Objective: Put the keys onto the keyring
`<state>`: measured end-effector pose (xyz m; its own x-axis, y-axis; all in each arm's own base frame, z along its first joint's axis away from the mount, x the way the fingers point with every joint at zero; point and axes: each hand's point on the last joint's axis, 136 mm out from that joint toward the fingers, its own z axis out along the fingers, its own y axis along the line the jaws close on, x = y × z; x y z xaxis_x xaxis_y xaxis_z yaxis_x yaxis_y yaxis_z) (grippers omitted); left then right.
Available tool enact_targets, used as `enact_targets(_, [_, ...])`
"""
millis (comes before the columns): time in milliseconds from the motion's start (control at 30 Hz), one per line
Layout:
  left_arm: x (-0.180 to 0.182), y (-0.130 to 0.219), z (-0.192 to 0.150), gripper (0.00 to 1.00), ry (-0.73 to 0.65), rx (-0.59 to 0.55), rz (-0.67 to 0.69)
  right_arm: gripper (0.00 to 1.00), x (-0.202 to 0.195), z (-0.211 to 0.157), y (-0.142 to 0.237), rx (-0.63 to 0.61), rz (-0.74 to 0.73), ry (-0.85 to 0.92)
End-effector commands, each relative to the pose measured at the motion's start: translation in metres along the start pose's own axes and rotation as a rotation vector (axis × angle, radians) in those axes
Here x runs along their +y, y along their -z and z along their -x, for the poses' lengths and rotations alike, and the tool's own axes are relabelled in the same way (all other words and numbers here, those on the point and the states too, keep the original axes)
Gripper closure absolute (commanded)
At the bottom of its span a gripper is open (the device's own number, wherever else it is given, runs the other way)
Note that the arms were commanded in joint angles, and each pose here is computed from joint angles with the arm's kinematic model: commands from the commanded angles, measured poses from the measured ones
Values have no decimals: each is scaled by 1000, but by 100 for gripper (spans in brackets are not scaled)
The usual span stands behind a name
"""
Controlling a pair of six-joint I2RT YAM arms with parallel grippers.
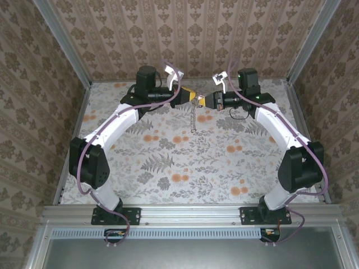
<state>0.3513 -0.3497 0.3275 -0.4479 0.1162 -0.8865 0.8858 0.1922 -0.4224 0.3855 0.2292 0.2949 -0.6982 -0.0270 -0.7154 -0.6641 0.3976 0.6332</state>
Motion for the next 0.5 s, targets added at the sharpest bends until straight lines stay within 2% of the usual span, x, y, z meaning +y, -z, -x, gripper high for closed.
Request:
enact_targets(0, [-13,4,12,100,-29,-24,-22,100,18,8,5,-19,27,33])
enact_targets(467, [-15,4,10,100,-31,-18,-31,100,22,20,-2,-1,41,52])
